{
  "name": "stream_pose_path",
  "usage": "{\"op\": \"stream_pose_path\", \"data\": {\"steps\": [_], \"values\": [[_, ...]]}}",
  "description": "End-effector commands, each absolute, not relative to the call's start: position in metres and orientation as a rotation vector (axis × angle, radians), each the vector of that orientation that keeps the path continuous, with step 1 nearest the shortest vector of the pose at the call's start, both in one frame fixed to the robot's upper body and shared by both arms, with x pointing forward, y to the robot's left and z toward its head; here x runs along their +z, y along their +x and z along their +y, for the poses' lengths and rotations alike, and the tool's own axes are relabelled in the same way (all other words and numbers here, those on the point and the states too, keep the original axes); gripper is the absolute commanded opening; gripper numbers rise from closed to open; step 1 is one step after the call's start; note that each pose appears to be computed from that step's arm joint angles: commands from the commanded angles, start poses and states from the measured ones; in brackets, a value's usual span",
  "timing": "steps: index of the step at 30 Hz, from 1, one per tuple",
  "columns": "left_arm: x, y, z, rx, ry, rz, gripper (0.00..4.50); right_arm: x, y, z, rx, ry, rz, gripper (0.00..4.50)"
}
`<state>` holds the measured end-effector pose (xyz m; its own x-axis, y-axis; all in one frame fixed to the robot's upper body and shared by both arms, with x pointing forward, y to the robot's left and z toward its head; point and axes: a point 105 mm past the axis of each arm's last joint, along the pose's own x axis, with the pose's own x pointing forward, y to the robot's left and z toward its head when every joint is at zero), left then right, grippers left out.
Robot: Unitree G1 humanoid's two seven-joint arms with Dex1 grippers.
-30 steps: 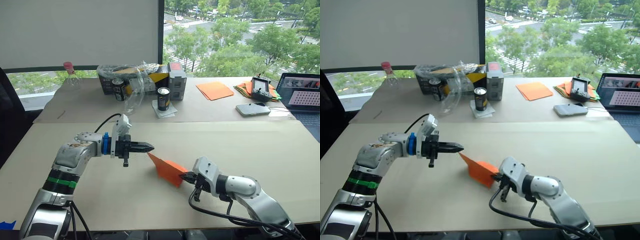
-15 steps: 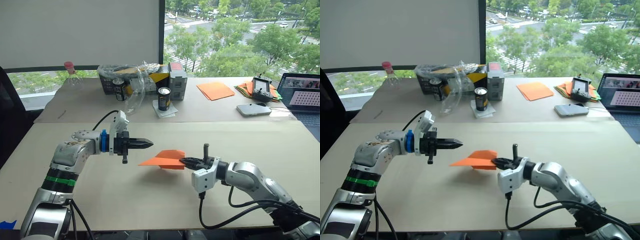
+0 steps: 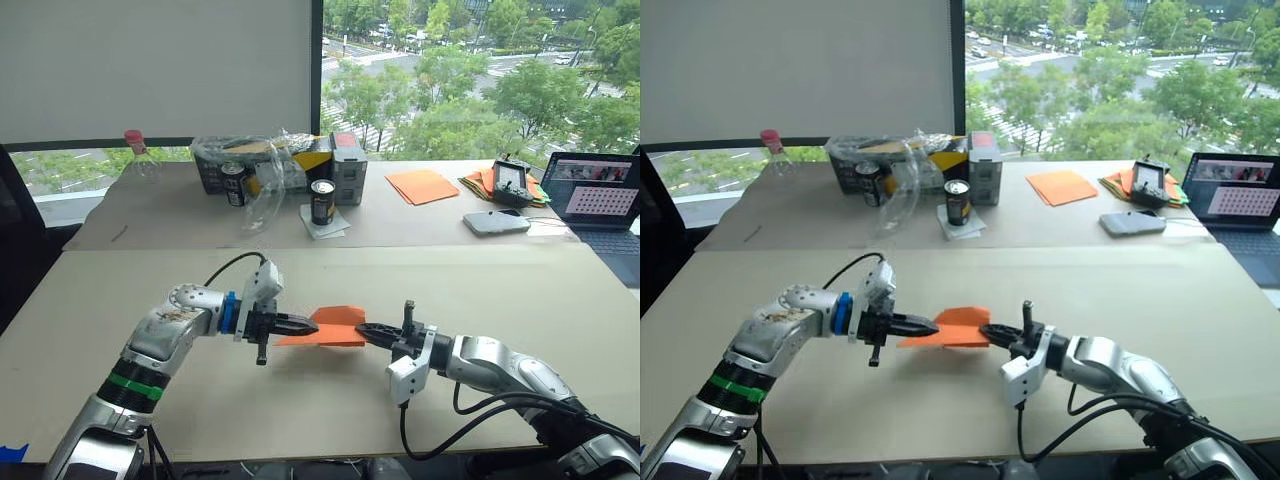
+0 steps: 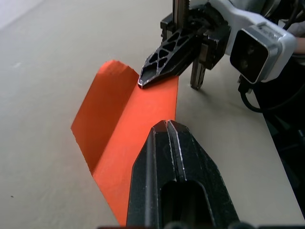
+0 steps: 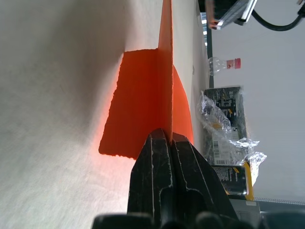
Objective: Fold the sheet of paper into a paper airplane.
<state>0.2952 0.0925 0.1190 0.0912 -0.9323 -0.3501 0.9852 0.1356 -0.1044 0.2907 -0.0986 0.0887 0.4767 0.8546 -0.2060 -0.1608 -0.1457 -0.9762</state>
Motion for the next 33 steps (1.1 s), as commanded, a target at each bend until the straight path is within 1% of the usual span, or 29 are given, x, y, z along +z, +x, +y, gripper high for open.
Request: {"op": "stream_pose_path", "data": {"steps": [1, 5, 8, 10, 14, 17, 21, 24, 26, 28, 29, 30, 31, 32, 33], "values": [[0.114, 0.298, 0.088, -1.433, 0.240, 0.356, 0.00, 0.063, 0.288, -0.107, 1.069, -1.496, -0.544, 0.02], [0.100, 0.309, 0.084, -1.359, 0.269, 0.373, 0.00, 0.071, 0.285, -0.103, 1.105, -1.494, -0.552, 0.02], [0.095, 0.313, 0.081, -1.342, 0.256, 0.375, 0.00, 0.070, 0.284, -0.103, 1.145, -1.489, -0.491, 0.02], [0.091, 0.312, 0.080, -1.346, 0.257, 0.381, 0.00, 0.069, 0.283, -0.102, 1.176, -1.488, -0.458, 0.02], [0.082, 0.304, 0.075, -1.368, 0.248, 0.396, 0.00, 0.063, 0.287, -0.106, 1.206, -1.483, -0.287, 0.02], [0.077, 0.300, 0.074, -1.368, 0.240, 0.402, 0.00, 0.065, 0.279, -0.103, 1.266, -1.481, -0.203, 0.02], [0.073, 0.300, 0.075, -1.357, 0.240, 0.408, 0.00, 0.071, 0.270, -0.101, 1.298, -1.431, -0.143, 0.02], [0.068, 0.298, 0.078, -1.362, 0.307, 0.417, 0.00, 0.080, 0.265, -0.106, 1.320, -1.401, -0.100, 0.96], [0.070, 0.298, 0.077, -1.360, 0.301, 0.411, 0.00, 0.089, 0.265, -0.110, 1.320, -1.402, -0.097, 1.60], [0.072, 0.299, 0.077, -1.357, 0.286, 0.406, 0.00, 0.099, 0.263, -0.115, 1.331, -1.337, -0.082, 2.32], [0.071, 0.299, 0.077, -1.355, 0.285, 0.407, 0.00, 0.103, 0.264, -0.120, 1.333, -1.265, -0.041, 2.63], [0.071, 0.299, 0.078, -1.353, 0.286, 0.408, 0.00, 0.106, 0.265, -0.123, 1.337, -1.212, -0.012, 2.63], [0.071, 0.300, 0.078, -1.352, 0.285, 0.409, 0.00, 0.110, 0.266, -0.128, 1.325, -1.100, 0.045, 2.63], [0.070, 0.300, 0.078, -1.352, 0.282, 0.410, 0.00, 0.118, 0.272, -0.133, 1.282, -0.926, 0.103, 2.63], [0.070, 0.300, 0.079, -1.352, 0.280, 0.410, 0.00, 0.123, 0.275, -0.135, 1.258, -0.807, 0.139, 2.63]]}}
